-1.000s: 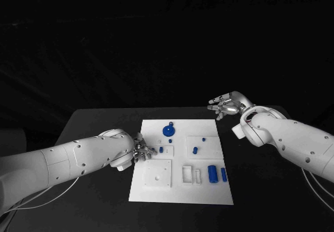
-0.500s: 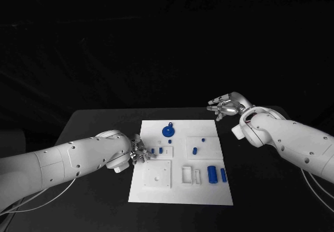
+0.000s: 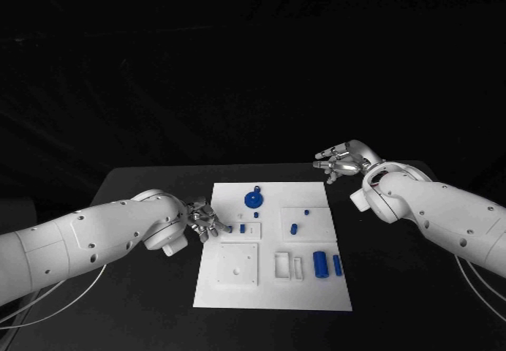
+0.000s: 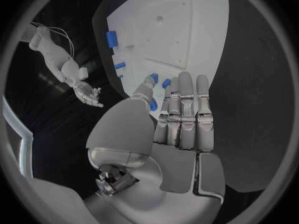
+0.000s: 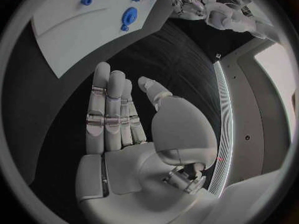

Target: Assemble the parts on the task board

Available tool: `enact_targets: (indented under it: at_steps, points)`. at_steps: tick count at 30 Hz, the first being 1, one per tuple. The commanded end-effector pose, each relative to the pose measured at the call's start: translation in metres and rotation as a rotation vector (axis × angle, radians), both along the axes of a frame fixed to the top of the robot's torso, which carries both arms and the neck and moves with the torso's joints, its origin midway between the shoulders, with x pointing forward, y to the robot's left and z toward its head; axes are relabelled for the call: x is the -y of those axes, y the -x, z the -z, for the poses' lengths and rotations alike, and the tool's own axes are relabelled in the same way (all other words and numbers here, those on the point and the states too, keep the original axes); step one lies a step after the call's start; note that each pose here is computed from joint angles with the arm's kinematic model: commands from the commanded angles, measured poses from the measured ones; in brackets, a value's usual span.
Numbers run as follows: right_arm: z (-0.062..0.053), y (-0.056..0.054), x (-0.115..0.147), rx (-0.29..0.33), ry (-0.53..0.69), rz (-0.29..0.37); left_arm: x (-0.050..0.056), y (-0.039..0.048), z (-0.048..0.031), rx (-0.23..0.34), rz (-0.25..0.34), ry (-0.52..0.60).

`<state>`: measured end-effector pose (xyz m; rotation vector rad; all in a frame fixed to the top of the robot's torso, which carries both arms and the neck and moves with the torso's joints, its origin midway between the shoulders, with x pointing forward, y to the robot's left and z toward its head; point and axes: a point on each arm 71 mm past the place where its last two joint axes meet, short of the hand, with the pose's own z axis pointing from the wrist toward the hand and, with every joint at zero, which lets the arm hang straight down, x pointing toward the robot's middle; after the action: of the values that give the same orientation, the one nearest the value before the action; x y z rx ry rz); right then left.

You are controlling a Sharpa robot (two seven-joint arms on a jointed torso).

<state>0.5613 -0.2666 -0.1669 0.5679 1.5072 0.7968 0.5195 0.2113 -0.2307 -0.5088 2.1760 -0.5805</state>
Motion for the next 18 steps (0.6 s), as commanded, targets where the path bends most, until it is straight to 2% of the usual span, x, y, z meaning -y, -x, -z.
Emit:
enact_targets:
  at_steps: [1, 5, 11, 13, 18]
  points:
    - [0.0, 0.0, 0.003, 0.004, -0.001, 0.002, 0.01, 0.0008, -0.0193, 0.127, 0.11, 0.125]
    - [0.0, -0.001, 0.005, 0.008, -0.003, 0.008, 0.015, 0.0017, -0.0369, 0.274, 0.185, 0.149]
    - [-0.001, -0.001, 0.005, 0.031, -0.01, 0.028, 0.028, -0.0032, -0.0561, 0.521, 0.23, 0.171]
    - [-0.001, -0.002, 0.004, 0.037, -0.016, 0.032, 0.034, -0.0052, -0.0593, 0.588, 0.252, 0.169]
    - [-0.001, -0.002, 0.005, 0.036, -0.037, 0.036, 0.047, -0.0104, -0.0595, 0.677, 0.309, 0.132]
